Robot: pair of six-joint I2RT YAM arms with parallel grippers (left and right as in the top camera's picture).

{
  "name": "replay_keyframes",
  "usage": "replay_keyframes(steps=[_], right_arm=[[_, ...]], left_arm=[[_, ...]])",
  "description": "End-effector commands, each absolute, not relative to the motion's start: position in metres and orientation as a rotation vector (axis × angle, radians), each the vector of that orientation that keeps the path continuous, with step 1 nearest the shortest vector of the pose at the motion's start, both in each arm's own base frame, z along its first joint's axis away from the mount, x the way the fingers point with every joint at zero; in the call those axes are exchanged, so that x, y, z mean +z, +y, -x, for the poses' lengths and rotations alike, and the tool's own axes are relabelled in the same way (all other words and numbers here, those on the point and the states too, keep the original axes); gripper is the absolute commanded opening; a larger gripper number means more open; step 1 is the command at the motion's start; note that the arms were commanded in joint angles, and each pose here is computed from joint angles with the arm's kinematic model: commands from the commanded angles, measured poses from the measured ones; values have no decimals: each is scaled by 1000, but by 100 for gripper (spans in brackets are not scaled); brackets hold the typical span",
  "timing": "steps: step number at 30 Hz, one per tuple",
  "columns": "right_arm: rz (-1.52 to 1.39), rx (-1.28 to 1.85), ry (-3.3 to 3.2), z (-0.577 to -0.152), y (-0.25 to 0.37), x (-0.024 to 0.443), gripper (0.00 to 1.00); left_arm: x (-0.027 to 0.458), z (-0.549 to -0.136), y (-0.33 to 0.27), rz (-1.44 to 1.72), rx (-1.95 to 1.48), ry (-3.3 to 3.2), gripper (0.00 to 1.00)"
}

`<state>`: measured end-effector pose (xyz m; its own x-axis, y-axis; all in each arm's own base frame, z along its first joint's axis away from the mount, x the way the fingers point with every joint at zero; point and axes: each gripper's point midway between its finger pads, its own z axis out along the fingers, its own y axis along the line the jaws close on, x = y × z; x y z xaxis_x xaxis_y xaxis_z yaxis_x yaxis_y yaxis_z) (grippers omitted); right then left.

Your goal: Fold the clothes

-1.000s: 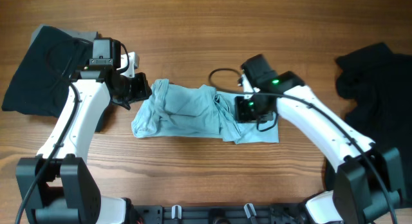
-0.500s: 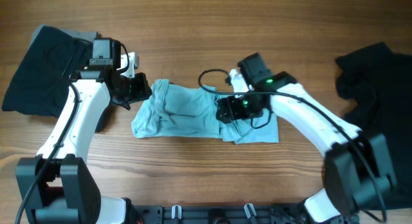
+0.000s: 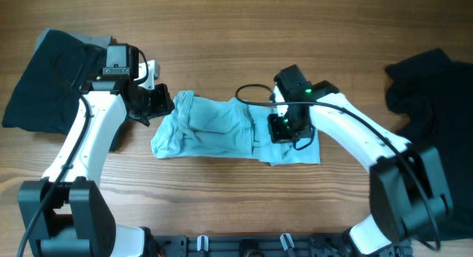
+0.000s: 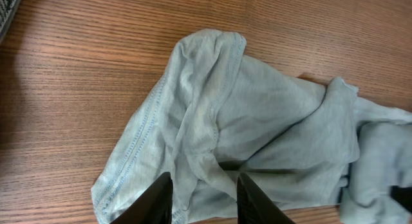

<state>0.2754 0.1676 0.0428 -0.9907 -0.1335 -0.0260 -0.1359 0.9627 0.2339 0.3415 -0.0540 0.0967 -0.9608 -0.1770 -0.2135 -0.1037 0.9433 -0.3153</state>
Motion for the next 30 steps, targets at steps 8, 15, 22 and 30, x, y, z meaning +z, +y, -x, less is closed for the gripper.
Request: replay_keyframes(steps=[8,15,22,30], right_arm=[[-12,374,2946,-301,165,84,4],[110,523,2879,-310,188,93,4],[279,701,2855,-300,213,99,46],[-16,446,2841,-326,176,92,33]], left_arm=[[109,-346,-55,206,-467,2823,33],[109,-348,-55,204,-466,2816,34],[109,-349,-55,204,-466,2813,34],[108,-345,-55,207,-466,2827,35]])
